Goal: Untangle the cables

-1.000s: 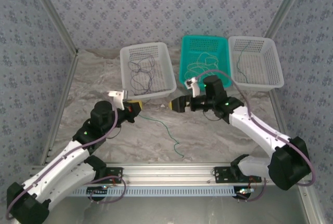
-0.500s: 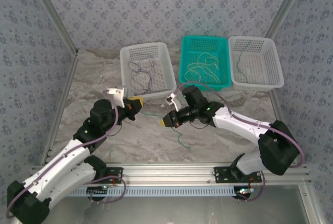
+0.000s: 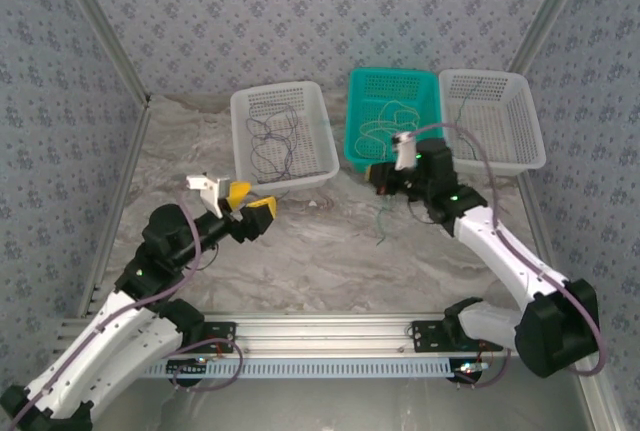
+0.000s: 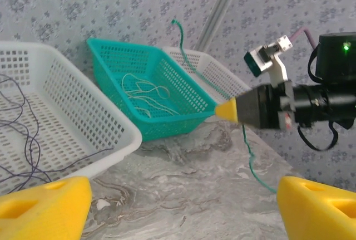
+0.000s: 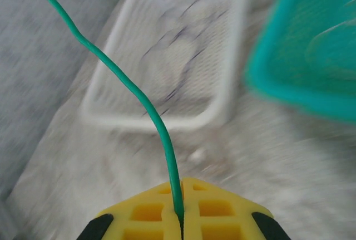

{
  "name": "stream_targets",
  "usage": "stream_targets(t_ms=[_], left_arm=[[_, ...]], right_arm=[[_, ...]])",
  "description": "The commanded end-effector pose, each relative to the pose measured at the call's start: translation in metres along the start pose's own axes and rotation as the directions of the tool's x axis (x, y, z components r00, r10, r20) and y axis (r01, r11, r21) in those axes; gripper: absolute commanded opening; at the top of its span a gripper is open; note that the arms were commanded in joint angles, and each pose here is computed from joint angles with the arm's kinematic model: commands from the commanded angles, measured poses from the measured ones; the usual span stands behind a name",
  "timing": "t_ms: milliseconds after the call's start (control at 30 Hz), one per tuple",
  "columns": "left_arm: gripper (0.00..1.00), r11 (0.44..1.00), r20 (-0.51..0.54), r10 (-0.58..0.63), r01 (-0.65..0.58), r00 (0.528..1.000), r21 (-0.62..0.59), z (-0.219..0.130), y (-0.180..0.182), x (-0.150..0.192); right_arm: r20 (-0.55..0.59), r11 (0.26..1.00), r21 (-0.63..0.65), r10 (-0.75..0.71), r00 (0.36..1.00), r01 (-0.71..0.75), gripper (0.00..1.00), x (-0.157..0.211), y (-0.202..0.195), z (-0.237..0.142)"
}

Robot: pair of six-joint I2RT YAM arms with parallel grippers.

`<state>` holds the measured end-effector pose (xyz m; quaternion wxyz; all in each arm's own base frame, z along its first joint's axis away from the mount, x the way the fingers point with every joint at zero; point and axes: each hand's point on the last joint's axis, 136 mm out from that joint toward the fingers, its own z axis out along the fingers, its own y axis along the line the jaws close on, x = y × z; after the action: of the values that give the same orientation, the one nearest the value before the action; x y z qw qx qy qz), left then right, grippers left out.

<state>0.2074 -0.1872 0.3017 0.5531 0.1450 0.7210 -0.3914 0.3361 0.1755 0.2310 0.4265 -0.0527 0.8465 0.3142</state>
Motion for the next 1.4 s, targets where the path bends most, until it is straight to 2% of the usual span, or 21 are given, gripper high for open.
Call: stream_targets(t_ms=[0, 67, 200, 400, 500, 600, 633, 700, 733, 867, 967, 1033, 1133, 1267, 1300, 1333, 1367], left_arm=[[0.88, 0.999, -0.021, 0.03, -0.03, 0.999, 0.043, -0.003, -0.008, 0.004], [0.88, 0.999, -0.024, 0.028, -0.027, 0.999, 0.043, -0.004, -0.007, 0.007], [0.9, 0.999, -0.025, 0.032, -0.031, 0.999, 0.035, -0.007, -0.005, 0.012], [0.9, 0.999, -0.022, 0.049, -0.049, 0.999, 0.011, -0.014, -0.001, 0.014], [0.9, 0.999, -0.019, 0.041, -0.04, 0.999, 0.004, -0.014, 0.001, 0.016], [0.9, 0.999, -0.026, 0.019, -0.02, 0.999, -0.028, -0.016, 0.006, 0.017], [0.9, 0.999, -0.03, 0.011, -0.012, 0.999, -0.05, -0.016, 0.01, 0.018], [0.9, 0.996, -0.043, 0.002, -0.006, 0.999, -0.089, -0.018, 0.015, 0.018], [0.9, 0.995, -0.047, 0.006, -0.01, 0.999, -0.095, -0.018, 0.016, 0.018], [0.9, 0.991, -0.051, 0.018, -0.025, 0.999, -0.129, -0.015, 0.023, 0.018], [0.9, 0.965, -0.039, 0.021, -0.031, 0.999, -0.26, -0.015, 0.045, 0.012], [0.92, 0.904, -0.019, 0.042, -0.046, 0.999, -0.424, -0.022, 0.074, 0.006], [0.97, 0.763, -0.03, 0.172, -0.153, 0.985, -0.629, -0.035, 0.113, -0.002], [0.99, 0.587, -0.162, 0.313, -0.324, 0.936, -0.742, -0.037, 0.149, 0.002], [0.99, 0.546, -0.194, 0.328, -0.353, 0.925, -0.76, -0.037, 0.16, 0.005], [0.99, 0.518, -0.218, 0.336, -0.373, 0.916, -0.77, -0.036, 0.17, 0.01], [0.99, 0.509, -0.218, 0.333, -0.37, 0.917, -0.778, -0.036, 0.178, 0.013]], right_arm=[[0.282, 0.949, 0.313, -0.067, 0.957, -0.026, 0.0, -0.072, -0.071, -0.034], [0.374, 0.904, 0.416, -0.072, 0.925, -0.098, 0.0, -0.102, -0.112, -0.049], [0.421, 0.766, 0.601, -0.062, 0.905, -0.228, 0.0, -0.143, -0.199, -0.065], [0.5, 0.636, 0.674, -0.019, 0.866, -0.376, 0.0, -0.18, -0.303, -0.067], [0.454, 0.636, 0.673, 0.047, 0.89, -0.377, 0.0, -0.179, -0.341, -0.039], [0.395, 0.647, 0.655, 0.148, 0.907, -0.391, 0.31, -0.174, -0.357, -0.016], [0.397, 0.631, 0.662, 0.163, 0.903, -0.404, 0.4, -0.173, -0.357, -0.017], [0.428, 0.599, 0.674, 0.162, 0.889, -0.433, 0.63, -0.177, -0.351, -0.026], [0.434, 0.594, 0.676, 0.156, 0.887, -0.436, 0.68, -0.18, -0.345, -0.03], [0.439, 0.632, 0.64, 0.166, 0.883, -0.437, 0.72, -0.179, -0.312, -0.038], [0.419, 0.67, 0.627, 0.142, 0.897, -0.399, 0.73, -0.161, -0.278, -0.045], [0.379, 0.695, 0.631, 0.111, 0.919, -0.344, 0.74, -0.143, -0.251, -0.054], [0.32, 0.719, 0.647, 0.046, 0.946, -0.254, 0.77, -0.105, -0.211, -0.074], [0.32, 0.732, 0.662, -0.087, 0.943, -0.157, 0.83, -0.058, -0.171, -0.107], [0.319, 0.734, 0.667, -0.122, 0.94, -0.131, 0.9, -0.046, -0.166, -0.113], [0.326, 0.729, 0.673, -0.145, 0.934, -0.121, 0.95, -0.035, -0.162, -0.12], [0.327, 0.726, 0.679, -0.161, 0.931, -0.113, 0.96, -0.026, -0.162, -0.123]])
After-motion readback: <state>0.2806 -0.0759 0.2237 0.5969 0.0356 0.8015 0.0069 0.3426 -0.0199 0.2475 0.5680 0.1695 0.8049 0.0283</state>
